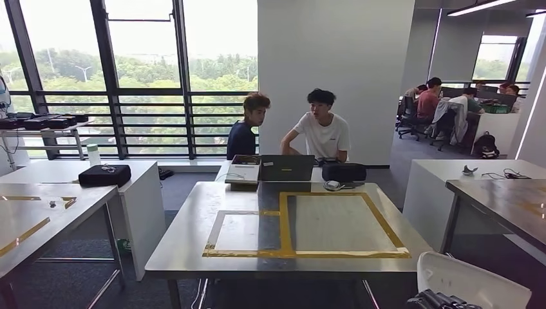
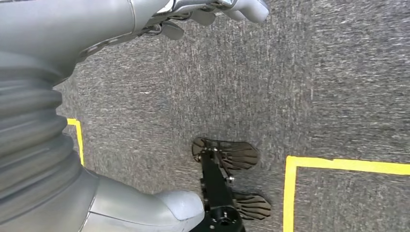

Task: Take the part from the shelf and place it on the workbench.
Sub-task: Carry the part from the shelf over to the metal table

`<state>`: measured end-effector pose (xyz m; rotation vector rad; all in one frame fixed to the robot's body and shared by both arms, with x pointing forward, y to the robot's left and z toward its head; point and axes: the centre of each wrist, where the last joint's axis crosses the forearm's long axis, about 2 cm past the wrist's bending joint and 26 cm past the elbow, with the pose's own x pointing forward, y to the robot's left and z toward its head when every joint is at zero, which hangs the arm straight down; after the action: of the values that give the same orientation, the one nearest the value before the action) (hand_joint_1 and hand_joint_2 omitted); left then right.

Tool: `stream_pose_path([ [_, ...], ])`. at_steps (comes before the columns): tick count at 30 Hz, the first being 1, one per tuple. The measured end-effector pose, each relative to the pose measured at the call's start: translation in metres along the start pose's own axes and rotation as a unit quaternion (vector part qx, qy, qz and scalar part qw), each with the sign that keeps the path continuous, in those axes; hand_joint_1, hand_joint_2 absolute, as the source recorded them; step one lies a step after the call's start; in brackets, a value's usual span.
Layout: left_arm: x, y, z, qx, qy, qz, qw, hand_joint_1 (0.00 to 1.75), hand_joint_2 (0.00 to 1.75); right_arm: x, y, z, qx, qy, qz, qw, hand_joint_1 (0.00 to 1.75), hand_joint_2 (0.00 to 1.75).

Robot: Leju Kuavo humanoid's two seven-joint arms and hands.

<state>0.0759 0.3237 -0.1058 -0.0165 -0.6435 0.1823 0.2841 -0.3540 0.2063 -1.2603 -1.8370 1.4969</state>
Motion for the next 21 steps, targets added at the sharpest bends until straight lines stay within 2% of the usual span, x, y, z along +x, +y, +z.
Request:
stream_pose_path([
  [21, -0.0001, 0.0019, 0.0003, 0.001, -0.003, 0.001, 1.000, 0.00, 1.75, -0.0037, -0.0024, -0.0034, -0.003, -0.003, -0.002, 1.000, 1.75, 1.75],
])
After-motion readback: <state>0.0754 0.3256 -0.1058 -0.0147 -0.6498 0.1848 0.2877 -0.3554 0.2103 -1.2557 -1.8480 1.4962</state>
